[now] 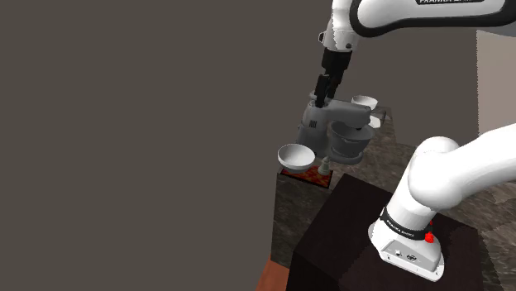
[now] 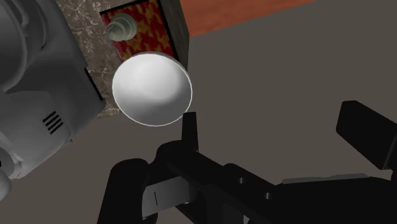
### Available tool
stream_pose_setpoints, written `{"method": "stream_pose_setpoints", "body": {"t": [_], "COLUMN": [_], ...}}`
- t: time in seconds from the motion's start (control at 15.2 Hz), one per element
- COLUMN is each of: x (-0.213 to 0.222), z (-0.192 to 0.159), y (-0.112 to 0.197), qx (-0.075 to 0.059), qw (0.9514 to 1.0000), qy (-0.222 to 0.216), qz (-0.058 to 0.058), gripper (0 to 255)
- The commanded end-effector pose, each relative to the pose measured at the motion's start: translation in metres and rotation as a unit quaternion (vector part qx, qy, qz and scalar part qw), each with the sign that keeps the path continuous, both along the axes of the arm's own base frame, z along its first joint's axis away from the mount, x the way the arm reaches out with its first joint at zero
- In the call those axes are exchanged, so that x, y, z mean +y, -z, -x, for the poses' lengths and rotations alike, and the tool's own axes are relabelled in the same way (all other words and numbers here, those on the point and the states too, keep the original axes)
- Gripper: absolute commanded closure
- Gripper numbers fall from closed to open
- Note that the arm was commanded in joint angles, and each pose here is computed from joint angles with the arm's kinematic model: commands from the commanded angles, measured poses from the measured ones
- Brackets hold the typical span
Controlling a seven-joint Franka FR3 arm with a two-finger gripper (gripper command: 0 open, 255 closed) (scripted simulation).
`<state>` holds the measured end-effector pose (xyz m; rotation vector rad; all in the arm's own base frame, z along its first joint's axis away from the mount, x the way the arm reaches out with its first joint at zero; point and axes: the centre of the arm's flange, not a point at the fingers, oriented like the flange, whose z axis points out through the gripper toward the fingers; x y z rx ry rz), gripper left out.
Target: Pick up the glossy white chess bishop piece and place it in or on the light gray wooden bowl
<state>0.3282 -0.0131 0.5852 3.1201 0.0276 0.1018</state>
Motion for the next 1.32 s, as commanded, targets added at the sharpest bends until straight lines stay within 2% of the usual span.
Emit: {"method": "stream_pose_setpoints", "body": {"t": [0.0,1.25], "x": [0.000,-0.099], "z": [0.000,0.005], "y": [0.000,0.224], "qx": [0.000,-0.022], "qw": [1.0000,0.9979], "qy": [0.000,0.024], "qz": [0.000,0.056], "gripper": [0,0]}}
